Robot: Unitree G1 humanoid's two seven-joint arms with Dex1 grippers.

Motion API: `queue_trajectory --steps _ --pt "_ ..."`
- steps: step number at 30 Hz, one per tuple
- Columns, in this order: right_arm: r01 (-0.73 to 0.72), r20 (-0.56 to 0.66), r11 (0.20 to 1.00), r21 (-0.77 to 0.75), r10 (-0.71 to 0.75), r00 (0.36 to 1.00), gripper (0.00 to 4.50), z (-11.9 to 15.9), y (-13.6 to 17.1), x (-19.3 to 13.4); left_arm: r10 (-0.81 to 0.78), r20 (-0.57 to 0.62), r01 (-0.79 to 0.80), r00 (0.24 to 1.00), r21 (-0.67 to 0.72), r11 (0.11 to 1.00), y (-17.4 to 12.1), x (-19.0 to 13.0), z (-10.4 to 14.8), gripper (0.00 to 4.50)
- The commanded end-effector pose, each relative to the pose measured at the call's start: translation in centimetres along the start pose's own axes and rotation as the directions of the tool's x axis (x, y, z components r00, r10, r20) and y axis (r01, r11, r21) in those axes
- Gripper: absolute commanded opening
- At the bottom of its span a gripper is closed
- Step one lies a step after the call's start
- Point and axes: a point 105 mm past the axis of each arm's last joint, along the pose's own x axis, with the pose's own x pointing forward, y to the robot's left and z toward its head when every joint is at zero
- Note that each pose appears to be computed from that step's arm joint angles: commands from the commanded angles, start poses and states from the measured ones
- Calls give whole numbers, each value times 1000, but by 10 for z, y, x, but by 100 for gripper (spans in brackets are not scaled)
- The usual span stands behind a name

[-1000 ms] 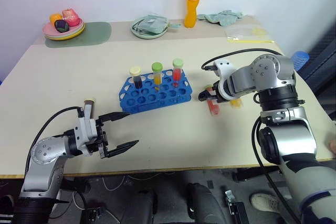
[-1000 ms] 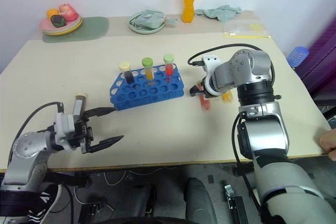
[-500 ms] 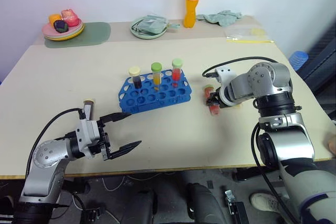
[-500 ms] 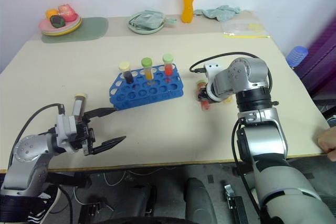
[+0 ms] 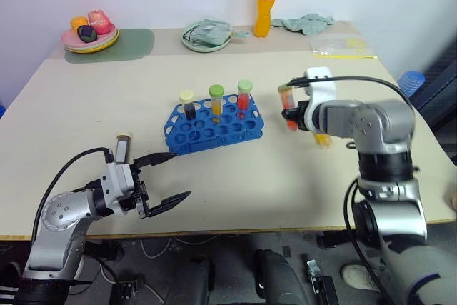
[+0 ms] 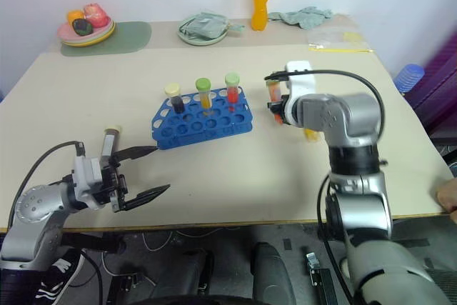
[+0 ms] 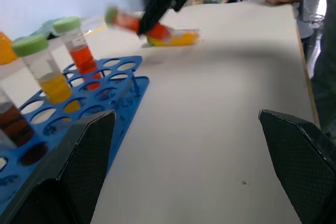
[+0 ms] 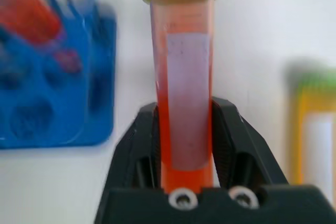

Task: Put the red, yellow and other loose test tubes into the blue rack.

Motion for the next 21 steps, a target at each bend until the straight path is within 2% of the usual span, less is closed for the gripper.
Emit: queue_trajectory --steps 1,4,8,10,12,14,16,21 --pt "-176 328 984 -12 170 929 82 31 28 -29 10 25 -11 1000 39 999 9 -2 12 450" --pt "-219 502 971 -91 235 832 82 32 51 -41 11 28 -12 1000 39 999 14 -1 12 450" --pt "-165 599 948 -272 301 742 82 23 84 -32 7 27 -7 1000 31 999 22 -2 12 450" --pt "-141 670 975 -173 221 709 82 27 83 -25 -5 22 4 1000 37 999 25 -2 13 450" --pt "-118 718 968 -223 245 651 82 26 93 -23 -14 17 13 1000 44 999 29 -3 14 450" --pt "-126 738 972 -199 233 633 82 18 96 -16 -19 16 18 1000 44 999 32 -2 15 450" --pt "-75 742 970 -229 224 632 82 8 95 -7 -25 16 24 1000 46 999 34 -1 16 450" --pt "-105 723 973 -207 224 653 82 -8 98 18 -41 6 41 999 44 998 34 -2 15 450"
